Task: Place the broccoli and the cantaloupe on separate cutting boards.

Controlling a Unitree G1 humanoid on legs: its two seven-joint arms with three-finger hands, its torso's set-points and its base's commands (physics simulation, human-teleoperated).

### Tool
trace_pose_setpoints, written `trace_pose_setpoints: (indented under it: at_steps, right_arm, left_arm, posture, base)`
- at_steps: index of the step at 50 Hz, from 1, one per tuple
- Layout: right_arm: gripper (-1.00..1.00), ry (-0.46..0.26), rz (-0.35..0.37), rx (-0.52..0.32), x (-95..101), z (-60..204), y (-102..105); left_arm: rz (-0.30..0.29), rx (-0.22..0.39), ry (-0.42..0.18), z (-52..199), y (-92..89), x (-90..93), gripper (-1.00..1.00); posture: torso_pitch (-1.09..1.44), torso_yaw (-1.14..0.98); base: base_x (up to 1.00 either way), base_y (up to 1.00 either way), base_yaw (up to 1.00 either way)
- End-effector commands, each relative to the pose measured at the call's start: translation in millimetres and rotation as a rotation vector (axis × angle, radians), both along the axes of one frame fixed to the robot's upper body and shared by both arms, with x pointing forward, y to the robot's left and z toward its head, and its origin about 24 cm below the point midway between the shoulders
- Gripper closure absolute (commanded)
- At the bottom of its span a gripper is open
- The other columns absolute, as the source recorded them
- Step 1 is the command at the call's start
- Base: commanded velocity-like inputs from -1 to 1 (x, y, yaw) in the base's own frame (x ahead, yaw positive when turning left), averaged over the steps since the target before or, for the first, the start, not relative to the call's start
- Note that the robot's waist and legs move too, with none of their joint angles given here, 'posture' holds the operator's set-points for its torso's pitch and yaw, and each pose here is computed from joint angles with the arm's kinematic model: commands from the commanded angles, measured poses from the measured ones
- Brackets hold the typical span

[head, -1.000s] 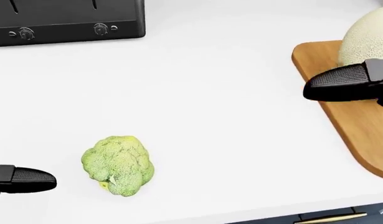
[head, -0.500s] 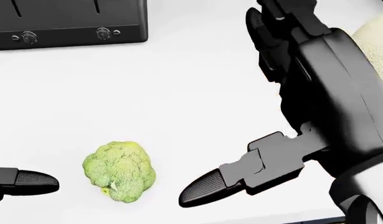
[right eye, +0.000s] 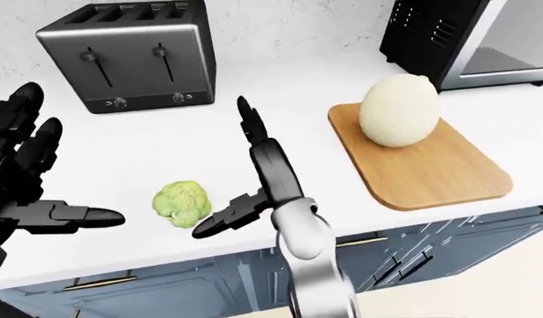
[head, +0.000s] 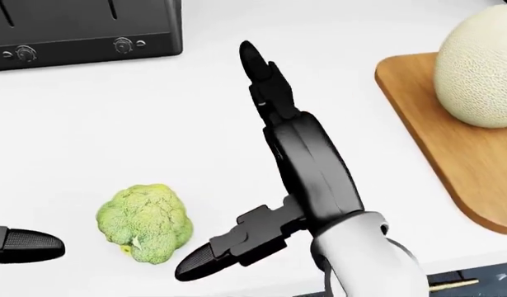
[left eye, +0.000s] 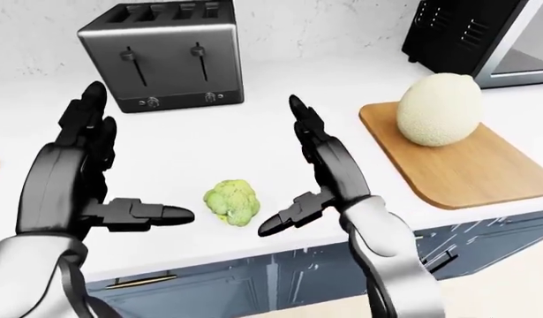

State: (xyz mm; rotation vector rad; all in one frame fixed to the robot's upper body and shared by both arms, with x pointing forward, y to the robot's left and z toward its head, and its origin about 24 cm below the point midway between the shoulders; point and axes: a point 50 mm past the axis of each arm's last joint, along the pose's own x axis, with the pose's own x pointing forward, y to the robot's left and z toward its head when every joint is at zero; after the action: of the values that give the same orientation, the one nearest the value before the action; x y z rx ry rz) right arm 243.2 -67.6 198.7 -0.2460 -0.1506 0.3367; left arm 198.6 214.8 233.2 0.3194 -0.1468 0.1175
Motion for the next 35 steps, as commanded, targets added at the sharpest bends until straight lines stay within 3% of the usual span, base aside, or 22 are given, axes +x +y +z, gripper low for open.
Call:
trace_pose_setpoints:
  at_steps: [1,2,3,5,14,35]
  right_arm:
    - [-1.0,-0.095,0.024,-0.004,-2.0,10,5]
    - [-1.0,-0.089,0.036,-0.008,-1.6,7,9]
    - [-1.0,-0.084,0.042,-0.011,-0.4,3,11]
    - [-1.0,-0.081,0.057,-0.019,-0.3,0,14]
    - [-1.0,-0.068,0.095,-0.044,0.9,-8,25]
    - [-1.0,-0.082,0.188,-0.049,7.9,-12,56]
  left_arm:
    - [0.007,0.034,-0.053,8,-1.3,-3.5,-1.0]
    - [0.011,0.039,-0.053,8,-1.1,-3.8,-1.0]
    - [-0.03,0.045,-0.083,17,-7.0,-2.3,-1.0]
    - [0.01,0.054,-0.036,8,-3.3,-4.8,-1.0]
    - [-0.032,0.02,-0.08,8,-7.7,-2.4,-1.0]
    - [-0.04,0.022,-0.078,7,-10.3,-0.3,-1.0]
  posture:
    - [0.0,0.0]
    - [0.0,0.0]
    - [0.0,0.0]
    - [0.0,0.0]
    - [0.0,0.0]
    - [0.0,0.0]
  base:
    - [0.0,0.0,0.0]
    - [0.0,0.0,0.0]
    - [0.0,0.0,0.0]
    - [0.0,0.0,0.0]
    - [0.0,0.0,0.0]
    - [0.0,0.0,0.0]
